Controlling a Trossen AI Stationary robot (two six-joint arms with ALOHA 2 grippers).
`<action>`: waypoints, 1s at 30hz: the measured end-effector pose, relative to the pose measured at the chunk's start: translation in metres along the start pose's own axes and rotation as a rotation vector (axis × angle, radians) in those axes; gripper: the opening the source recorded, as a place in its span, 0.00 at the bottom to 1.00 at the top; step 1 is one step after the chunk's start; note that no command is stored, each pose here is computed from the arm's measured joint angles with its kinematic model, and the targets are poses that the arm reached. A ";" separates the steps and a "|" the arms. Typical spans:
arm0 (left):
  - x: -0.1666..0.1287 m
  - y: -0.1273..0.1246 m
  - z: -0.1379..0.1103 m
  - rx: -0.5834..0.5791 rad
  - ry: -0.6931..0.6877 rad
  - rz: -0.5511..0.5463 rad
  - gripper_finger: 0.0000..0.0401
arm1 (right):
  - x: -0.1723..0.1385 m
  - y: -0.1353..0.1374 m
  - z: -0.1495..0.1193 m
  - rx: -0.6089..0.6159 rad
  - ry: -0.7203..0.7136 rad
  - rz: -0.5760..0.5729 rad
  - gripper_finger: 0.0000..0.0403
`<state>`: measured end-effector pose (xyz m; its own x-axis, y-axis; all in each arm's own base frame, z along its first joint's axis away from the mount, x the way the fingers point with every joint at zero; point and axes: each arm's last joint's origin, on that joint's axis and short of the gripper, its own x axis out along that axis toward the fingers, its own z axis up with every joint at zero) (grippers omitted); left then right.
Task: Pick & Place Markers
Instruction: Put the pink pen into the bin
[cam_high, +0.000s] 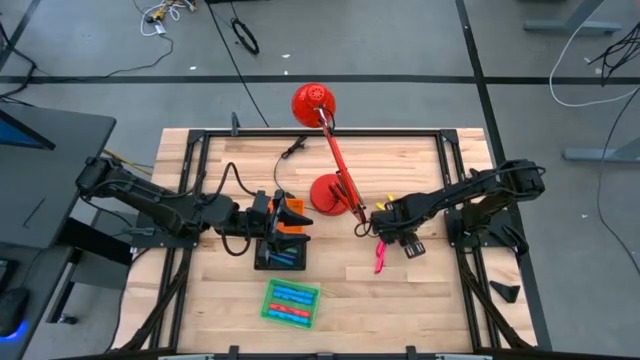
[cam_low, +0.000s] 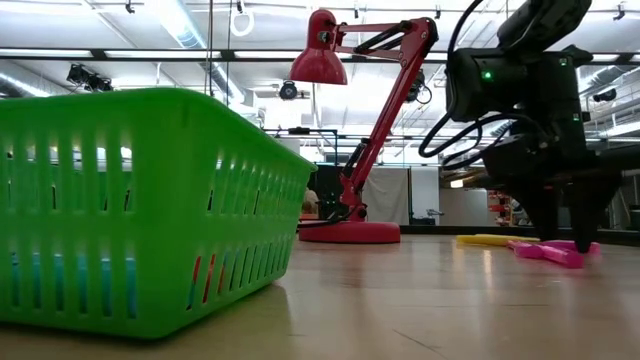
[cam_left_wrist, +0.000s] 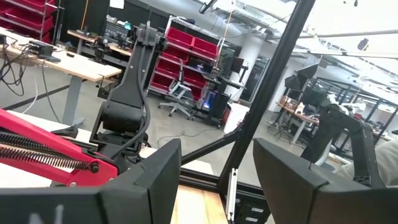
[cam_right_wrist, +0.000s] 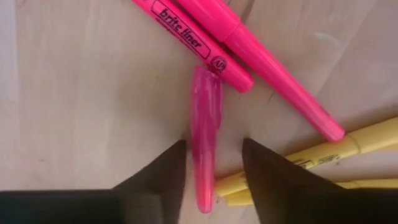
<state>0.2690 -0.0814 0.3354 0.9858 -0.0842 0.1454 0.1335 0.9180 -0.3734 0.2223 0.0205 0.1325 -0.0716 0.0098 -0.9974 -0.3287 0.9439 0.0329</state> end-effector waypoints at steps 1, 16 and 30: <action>0.000 0.000 0.000 0.000 0.000 0.000 0.51 | 0.000 0.000 0.000 0.003 0.000 0.000 0.34; 0.001 0.003 0.001 0.006 -0.004 0.011 0.51 | -0.006 0.001 0.003 0.056 0.004 0.053 0.04; 0.003 0.013 0.005 0.013 -0.003 0.001 0.51 | -0.060 0.009 0.018 0.055 0.084 0.076 0.04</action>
<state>0.2731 -0.0673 0.3356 0.9856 -0.0821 0.1476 0.1310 0.9230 -0.3617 0.2408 0.0342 0.1918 -0.1740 0.0563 -0.9831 -0.2674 0.9581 0.1022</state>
